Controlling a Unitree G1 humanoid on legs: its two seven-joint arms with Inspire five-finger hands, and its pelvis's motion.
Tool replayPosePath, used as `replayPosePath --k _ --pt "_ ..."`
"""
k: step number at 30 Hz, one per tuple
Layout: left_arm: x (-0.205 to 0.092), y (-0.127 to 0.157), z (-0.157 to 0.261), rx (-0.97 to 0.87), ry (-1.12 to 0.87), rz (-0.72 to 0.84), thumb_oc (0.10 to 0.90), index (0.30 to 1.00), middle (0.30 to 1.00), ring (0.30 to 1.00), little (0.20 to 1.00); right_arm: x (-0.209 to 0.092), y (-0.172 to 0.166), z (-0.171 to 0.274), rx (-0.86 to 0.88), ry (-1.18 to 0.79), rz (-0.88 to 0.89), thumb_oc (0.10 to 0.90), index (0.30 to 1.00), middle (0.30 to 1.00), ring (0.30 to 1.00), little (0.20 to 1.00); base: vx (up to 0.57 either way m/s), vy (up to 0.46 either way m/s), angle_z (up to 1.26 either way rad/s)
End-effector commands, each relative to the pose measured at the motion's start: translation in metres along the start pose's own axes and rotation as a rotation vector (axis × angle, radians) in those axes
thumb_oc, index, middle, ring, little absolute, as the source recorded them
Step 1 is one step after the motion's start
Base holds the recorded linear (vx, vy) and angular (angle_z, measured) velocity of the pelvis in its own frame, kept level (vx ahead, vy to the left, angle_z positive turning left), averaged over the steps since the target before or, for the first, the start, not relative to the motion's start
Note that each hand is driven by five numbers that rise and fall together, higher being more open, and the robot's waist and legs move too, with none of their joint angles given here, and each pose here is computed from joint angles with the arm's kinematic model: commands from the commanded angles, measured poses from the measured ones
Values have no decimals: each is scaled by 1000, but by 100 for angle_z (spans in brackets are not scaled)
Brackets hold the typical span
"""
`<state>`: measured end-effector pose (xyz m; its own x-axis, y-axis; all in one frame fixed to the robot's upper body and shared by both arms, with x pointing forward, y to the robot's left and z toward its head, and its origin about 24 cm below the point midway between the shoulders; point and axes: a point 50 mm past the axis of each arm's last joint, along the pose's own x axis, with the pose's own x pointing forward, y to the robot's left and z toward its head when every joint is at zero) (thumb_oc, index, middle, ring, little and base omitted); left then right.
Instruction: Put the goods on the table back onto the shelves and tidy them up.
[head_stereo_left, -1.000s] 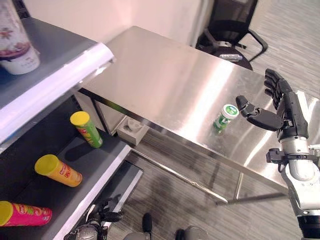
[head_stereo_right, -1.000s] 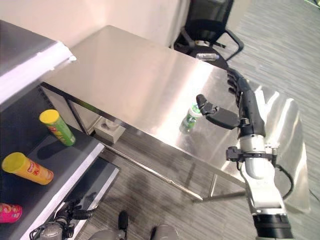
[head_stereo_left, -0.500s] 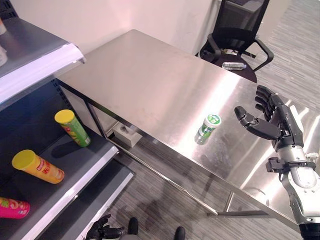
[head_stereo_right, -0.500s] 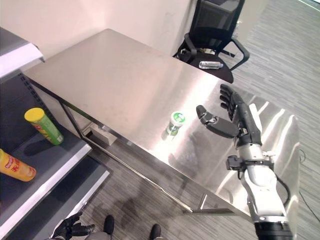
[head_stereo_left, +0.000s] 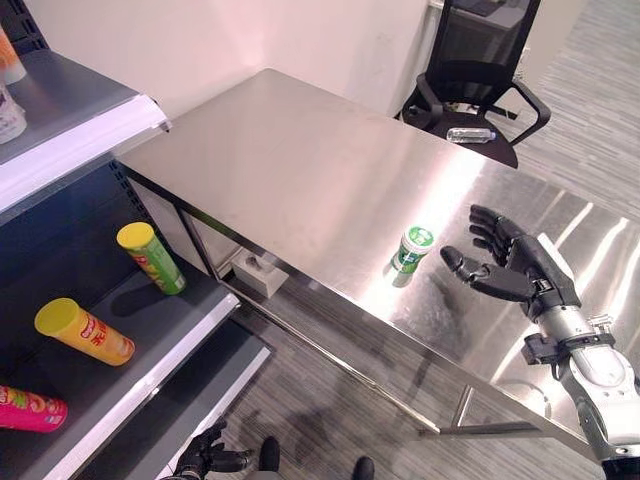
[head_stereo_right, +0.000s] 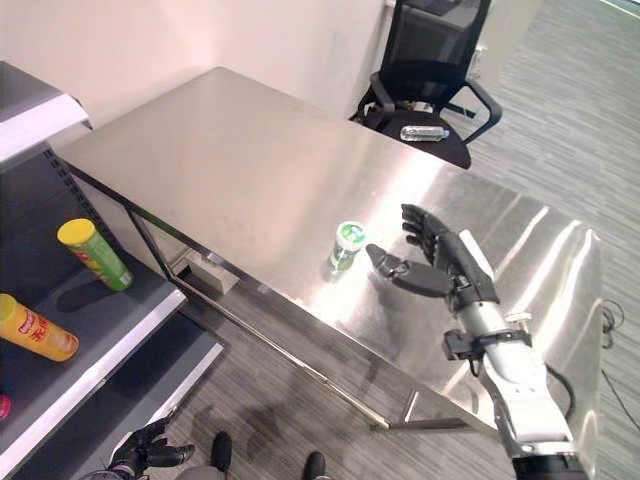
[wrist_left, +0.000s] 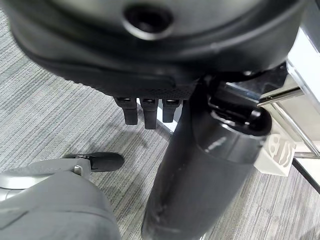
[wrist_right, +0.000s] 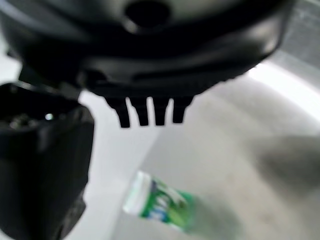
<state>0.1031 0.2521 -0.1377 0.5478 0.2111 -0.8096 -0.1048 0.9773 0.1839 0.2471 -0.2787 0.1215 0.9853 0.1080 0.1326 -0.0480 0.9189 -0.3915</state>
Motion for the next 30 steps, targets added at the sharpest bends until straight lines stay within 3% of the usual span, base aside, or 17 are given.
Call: replayPosePath --k 1,13,19,30 --pt "8 -1 23 74 -74 -15 800 900 900 900 900 14 -23 46 -187 -186 -34 800 900 900 900 900 18 6 3" --pt "8 -1 23 74 -74 -15 800 900 900 900 900 14 -23 46 -187 -186 -34 800 900 900 900 900 4 2 2" --pt "6 -4 17 84 -60 -23 800 900 900 900 900 21 -20 32 -324 -110 -45 800 900 900 900 900 29 16 10" --pt "6 -2 15 80 -55 -10 800 900 900 900 900 25 -20 26 -345 -84 -68 800 900 900 900 900 12 7 14"
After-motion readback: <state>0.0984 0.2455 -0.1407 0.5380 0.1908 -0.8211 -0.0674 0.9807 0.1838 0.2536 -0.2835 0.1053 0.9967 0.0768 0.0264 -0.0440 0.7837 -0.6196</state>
